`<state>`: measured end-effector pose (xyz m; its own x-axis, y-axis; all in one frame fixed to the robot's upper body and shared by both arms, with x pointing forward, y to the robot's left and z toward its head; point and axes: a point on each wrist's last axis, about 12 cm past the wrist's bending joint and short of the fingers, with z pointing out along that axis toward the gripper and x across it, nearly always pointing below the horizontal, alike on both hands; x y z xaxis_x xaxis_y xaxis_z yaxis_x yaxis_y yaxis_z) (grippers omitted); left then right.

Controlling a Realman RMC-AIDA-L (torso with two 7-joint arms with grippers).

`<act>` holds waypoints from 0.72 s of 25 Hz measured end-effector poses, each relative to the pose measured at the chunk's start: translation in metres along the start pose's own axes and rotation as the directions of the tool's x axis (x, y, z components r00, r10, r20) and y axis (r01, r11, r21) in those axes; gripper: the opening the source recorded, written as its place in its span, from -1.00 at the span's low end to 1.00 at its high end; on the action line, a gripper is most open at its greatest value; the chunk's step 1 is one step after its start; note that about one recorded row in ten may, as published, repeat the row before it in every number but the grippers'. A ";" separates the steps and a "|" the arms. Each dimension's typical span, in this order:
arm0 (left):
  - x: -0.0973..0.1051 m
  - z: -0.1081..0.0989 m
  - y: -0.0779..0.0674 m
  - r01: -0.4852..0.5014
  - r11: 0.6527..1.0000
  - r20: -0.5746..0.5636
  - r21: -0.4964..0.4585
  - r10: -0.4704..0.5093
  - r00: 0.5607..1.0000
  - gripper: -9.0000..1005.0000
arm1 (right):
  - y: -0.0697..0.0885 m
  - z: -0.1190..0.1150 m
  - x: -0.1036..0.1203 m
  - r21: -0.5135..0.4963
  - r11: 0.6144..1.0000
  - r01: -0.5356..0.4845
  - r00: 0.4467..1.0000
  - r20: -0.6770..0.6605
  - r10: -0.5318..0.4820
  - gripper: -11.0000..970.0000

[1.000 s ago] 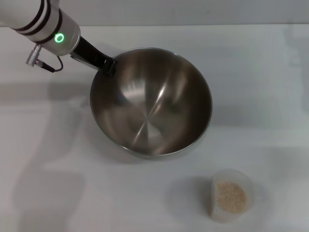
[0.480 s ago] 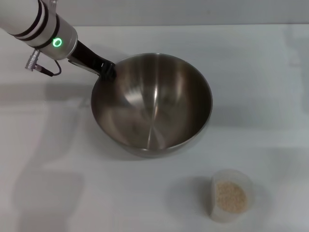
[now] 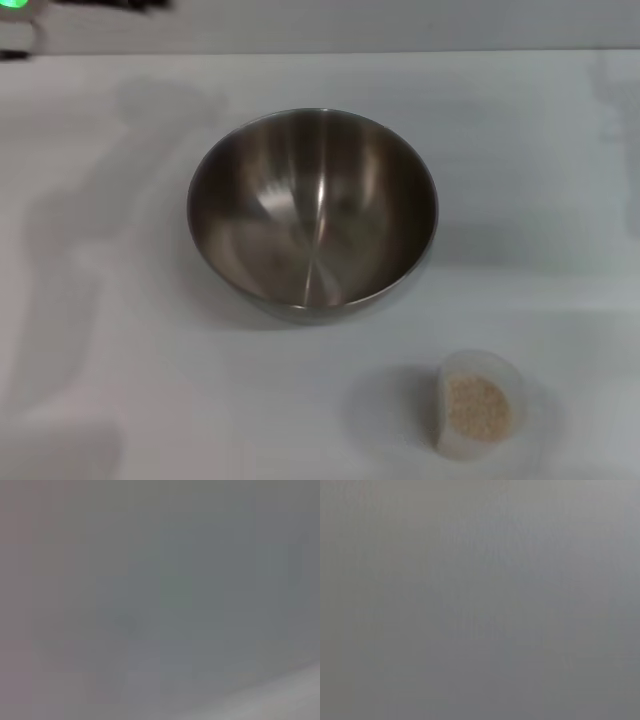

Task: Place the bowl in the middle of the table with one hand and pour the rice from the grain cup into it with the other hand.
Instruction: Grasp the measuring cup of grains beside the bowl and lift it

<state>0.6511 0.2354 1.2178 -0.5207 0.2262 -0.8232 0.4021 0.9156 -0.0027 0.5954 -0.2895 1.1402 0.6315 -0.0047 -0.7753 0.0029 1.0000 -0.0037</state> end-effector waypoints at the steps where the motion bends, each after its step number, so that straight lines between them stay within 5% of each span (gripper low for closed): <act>1: 0.002 -0.006 0.009 0.002 0.999 0.086 -0.048 0.002 0.996 -0.01 | 0.001 0.000 0.000 -0.002 1.000 -0.001 1.000 -0.002 0.001 0.45; 6: 0.024 -0.031 0.035 0.041 0.957 0.443 -0.287 0.095 0.892 -0.03 | 0.004 -0.005 0.004 -0.036 0.999 0.013 0.999 -0.030 -0.014 0.45; 10: 0.039 -0.046 0.041 0.115 0.873 0.587 -0.474 0.216 0.781 -0.05 | 0.008 -0.017 0.006 -0.091 0.996 0.017 0.998 -0.057 -0.022 0.45; 15: 0.056 -0.049 0.040 0.234 0.818 0.687 -0.526 0.245 0.685 -0.07 | 0.014 -0.051 0.003 -0.164 0.986 -0.003 0.998 -0.068 -0.008 0.44; 18: 0.067 -0.052 0.041 0.289 0.801 0.763 -0.524 0.291 0.577 -0.07 | 0.017 -0.093 -0.008 -0.195 0.979 -0.057 0.997 -0.067 0.045 0.44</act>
<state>0.5938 0.3053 1.1922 0.3916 0.1437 -0.9089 -0.2231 0.9731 0.0577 0.5185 -0.2720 1.0876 0.5775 0.0399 -0.8154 -0.1845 0.9794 -0.0827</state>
